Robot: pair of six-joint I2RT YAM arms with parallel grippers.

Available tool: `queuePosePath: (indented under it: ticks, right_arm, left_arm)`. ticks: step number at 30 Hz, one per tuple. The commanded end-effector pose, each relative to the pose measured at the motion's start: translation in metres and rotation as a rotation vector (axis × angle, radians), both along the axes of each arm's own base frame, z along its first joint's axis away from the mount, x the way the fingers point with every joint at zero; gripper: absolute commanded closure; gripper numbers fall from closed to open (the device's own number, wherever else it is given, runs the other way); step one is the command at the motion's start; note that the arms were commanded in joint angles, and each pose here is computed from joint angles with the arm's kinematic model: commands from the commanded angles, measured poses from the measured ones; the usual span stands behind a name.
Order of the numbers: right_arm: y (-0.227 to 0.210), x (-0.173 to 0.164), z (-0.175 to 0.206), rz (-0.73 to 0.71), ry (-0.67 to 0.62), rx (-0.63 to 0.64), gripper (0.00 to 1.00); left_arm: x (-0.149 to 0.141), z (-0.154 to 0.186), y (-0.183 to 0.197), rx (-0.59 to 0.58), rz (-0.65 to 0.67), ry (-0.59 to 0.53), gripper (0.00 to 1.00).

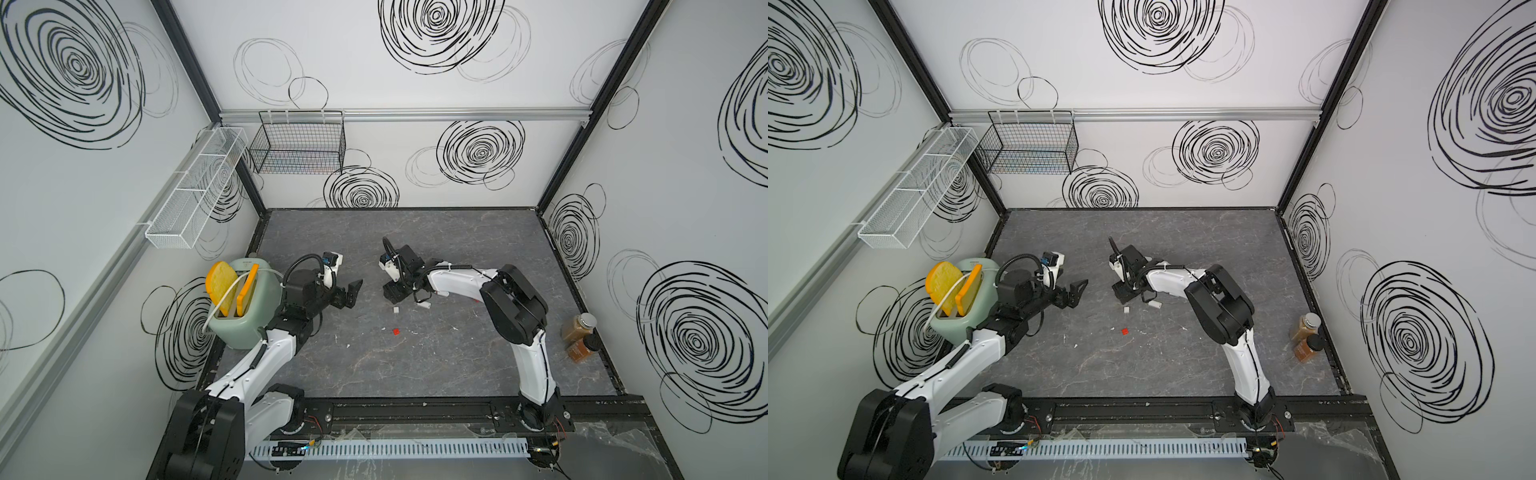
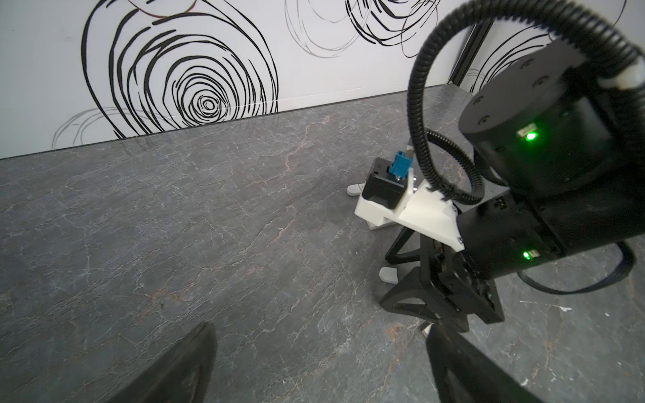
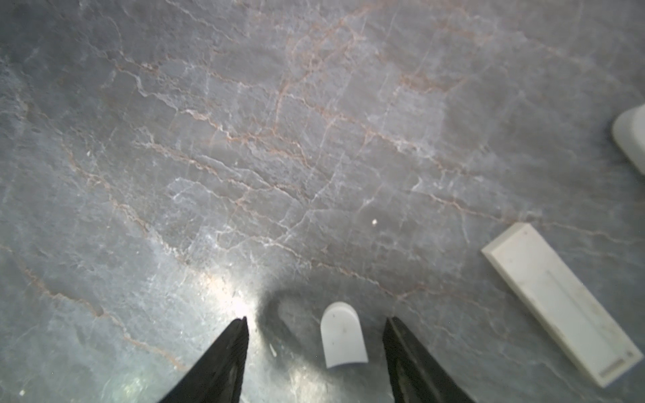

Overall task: Close the usb drive cover
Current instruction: Pick up the cover from the center of the board.

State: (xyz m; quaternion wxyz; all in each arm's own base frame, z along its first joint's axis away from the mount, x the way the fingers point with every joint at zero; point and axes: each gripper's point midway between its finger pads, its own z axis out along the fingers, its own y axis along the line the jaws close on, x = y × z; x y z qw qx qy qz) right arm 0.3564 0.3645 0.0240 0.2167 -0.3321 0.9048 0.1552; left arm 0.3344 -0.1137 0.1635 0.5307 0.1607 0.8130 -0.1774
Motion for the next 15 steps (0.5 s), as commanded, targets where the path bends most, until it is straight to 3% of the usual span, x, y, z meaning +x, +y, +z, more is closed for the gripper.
queuePosePath:
  ticks: [1,15]
  right_arm:
    - [-0.010,-0.009,-0.022,0.018,0.065,-0.062,0.36]
    - [-0.021,-0.023,-0.025,0.020,0.079,-0.102,0.52]
  left_arm:
    - [0.002,0.011,-0.002,0.005,-0.019,-0.062,0.02]
    - [0.003,0.009,-0.002,0.006,-0.017,-0.051,0.02]
